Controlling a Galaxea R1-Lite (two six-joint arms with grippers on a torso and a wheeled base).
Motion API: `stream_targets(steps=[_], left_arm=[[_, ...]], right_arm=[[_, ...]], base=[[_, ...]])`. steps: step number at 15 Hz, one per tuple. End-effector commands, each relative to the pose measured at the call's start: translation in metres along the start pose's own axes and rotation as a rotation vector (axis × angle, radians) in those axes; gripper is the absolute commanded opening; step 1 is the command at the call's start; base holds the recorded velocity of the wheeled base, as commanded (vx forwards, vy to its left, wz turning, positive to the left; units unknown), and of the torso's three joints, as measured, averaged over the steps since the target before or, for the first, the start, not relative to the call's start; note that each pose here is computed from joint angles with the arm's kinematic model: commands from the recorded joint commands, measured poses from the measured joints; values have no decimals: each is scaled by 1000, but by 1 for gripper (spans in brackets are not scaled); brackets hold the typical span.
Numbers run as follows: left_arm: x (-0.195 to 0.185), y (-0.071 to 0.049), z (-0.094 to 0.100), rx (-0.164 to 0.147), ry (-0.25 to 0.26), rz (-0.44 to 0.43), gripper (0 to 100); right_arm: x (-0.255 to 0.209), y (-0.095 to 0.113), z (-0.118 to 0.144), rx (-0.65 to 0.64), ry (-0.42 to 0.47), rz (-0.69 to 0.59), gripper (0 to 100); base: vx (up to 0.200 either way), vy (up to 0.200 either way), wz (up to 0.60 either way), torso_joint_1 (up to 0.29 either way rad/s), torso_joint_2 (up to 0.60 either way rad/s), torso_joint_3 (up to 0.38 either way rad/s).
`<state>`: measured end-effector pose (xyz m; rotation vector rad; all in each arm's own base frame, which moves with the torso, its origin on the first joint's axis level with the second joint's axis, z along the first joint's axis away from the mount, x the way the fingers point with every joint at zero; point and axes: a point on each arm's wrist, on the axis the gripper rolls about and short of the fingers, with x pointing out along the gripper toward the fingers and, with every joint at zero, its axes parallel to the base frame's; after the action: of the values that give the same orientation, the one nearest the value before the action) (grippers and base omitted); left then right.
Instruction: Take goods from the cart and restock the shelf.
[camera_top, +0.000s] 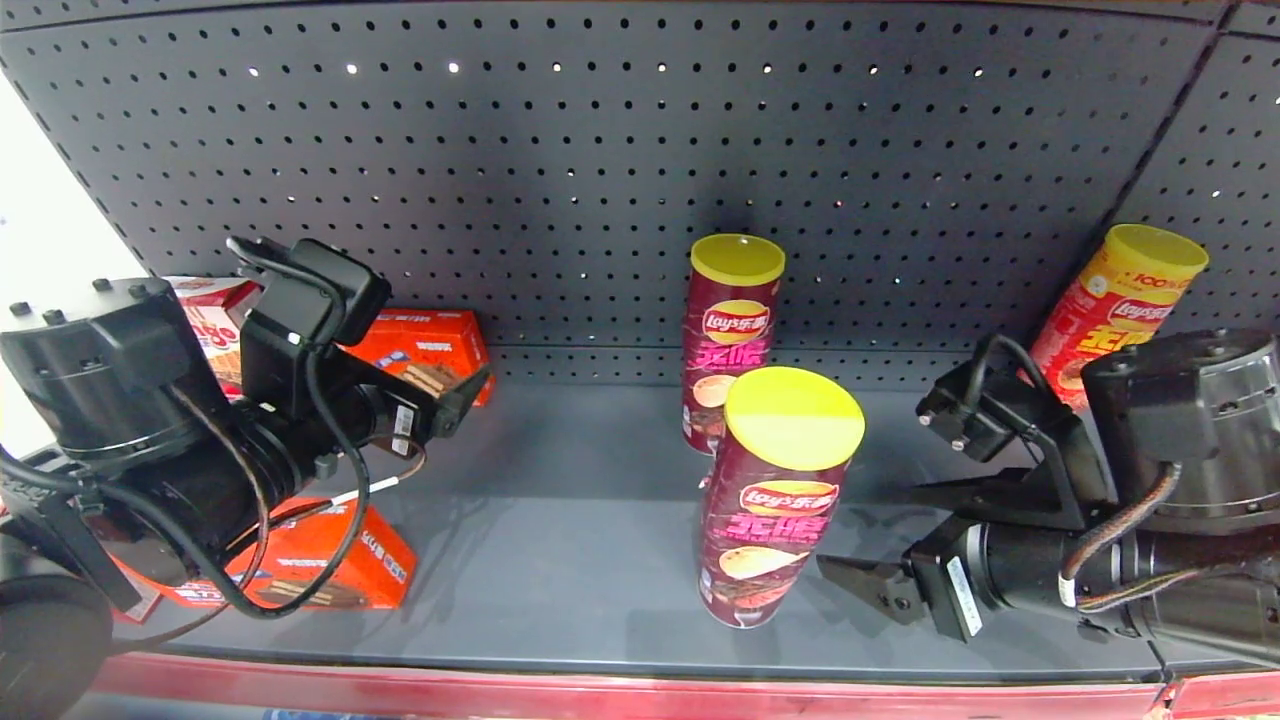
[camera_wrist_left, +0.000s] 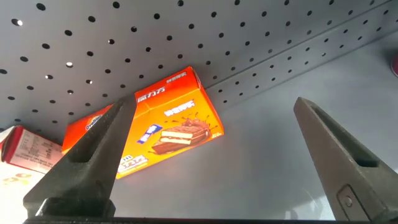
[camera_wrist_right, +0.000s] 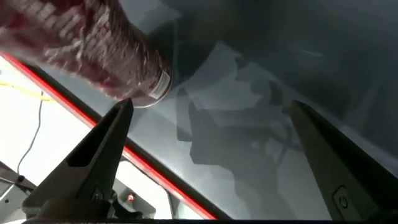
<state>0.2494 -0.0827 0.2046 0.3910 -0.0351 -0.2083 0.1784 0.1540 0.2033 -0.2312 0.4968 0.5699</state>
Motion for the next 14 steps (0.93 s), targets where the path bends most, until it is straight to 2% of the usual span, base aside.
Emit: stream_targets(steps=[1,14], left_arm=[[0,0,0,0,-1,2,100],[0,0,0,0,0,1,100]], right_arm=[[5,1,0,-2,12,0,100],[9,1,2,-4,15,2,100]], base=[[0,0,0,0,0,0],[0,0,0,0,0,0]])
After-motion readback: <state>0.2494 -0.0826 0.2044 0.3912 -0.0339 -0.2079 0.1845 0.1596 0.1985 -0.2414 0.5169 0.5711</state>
